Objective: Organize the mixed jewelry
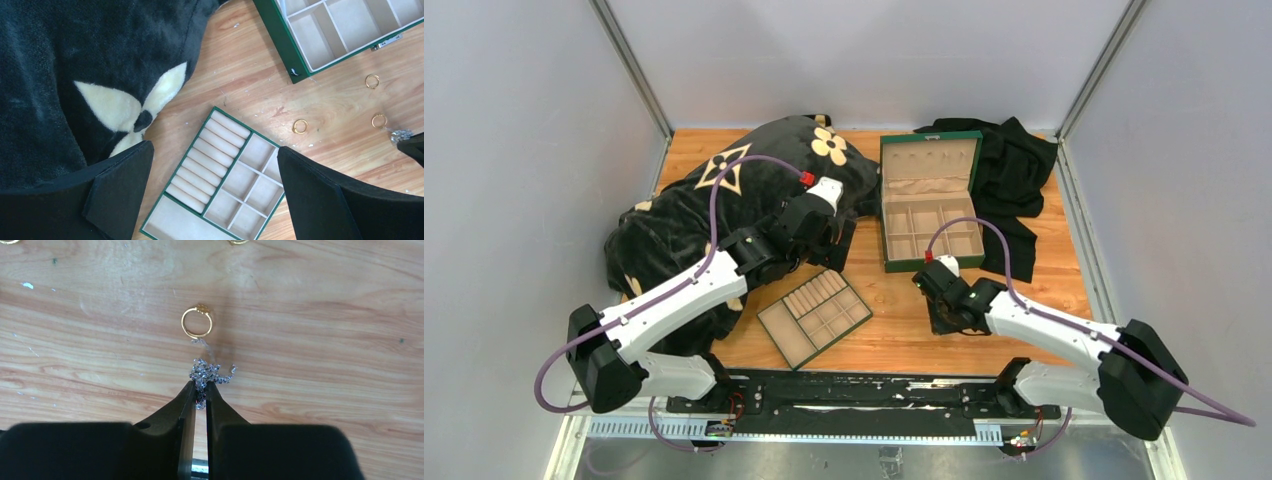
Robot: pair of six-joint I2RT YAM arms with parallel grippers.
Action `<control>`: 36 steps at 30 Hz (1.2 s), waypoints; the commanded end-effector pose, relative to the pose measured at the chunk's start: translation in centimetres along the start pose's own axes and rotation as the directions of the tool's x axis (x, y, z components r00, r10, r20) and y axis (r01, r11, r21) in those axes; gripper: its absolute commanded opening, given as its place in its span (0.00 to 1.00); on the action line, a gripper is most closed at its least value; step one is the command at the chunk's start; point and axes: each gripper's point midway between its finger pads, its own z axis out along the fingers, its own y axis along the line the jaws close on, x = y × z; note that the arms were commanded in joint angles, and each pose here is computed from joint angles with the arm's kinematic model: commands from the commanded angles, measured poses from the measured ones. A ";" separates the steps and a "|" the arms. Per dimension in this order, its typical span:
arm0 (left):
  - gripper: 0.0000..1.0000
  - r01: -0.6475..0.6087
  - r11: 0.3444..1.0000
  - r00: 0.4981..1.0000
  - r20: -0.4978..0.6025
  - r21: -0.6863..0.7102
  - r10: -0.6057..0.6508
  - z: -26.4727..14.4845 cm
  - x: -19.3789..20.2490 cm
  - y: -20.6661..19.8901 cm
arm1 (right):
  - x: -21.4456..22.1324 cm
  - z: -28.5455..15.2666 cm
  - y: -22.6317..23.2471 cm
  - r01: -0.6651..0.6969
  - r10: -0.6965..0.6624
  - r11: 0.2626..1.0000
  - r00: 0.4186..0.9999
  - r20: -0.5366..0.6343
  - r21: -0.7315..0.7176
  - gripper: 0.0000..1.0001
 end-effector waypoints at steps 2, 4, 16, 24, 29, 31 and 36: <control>1.00 0.009 1.000 1.000 0.001 0.014 -0.009 0.4 0.0 -0.6 | 0.0 -2.2 -1.5 0.018 -0.018 0.998 1.000 0.000 0.053 0.02; 1.00 0.009 1.000 1.000 -0.001 0.017 -0.009 0.5 0.0 -0.8 | -0.6 -3.1 -1.6 0.015 -0.016 0.998 1.000 0.018 0.055 0.00; 1.00 0.007 1.000 1.000 -0.003 0.022 -0.007 0.8 -0.1 -1.0 | -4.3 -7.7 -1.9 0.037 -0.044 0.997 0.993 0.110 0.063 0.00; 1.00 0.033 0.999 0.999 -0.003 0.039 -0.033 0.6 -0.1 -1.3 | -7.7 -9.7 -0.8 0.046 -0.054 0.998 0.982 0.182 0.049 0.00; 1.00 0.042 0.998 0.999 0.001 0.046 -0.043 0.3 -0.3 -1.4 | -9.2 -10.3 -0.1 0.062 -0.069 0.997 0.976 0.208 0.037 0.00; 1.00 0.043 0.998 0.999 0.001 0.050 -0.043 0.3 -0.3 -1.5 | -9.4 -10.4 0.3 0.068 -0.071 0.997 0.974 0.215 0.022 0.00; 1.00 0.045 0.997 0.999 -0.009 0.054 -0.045 0.3 -0.1 -1.6 | -9.3 -10.1 0.7 0.076 -0.074 0.997 0.974 0.213 -0.002 0.00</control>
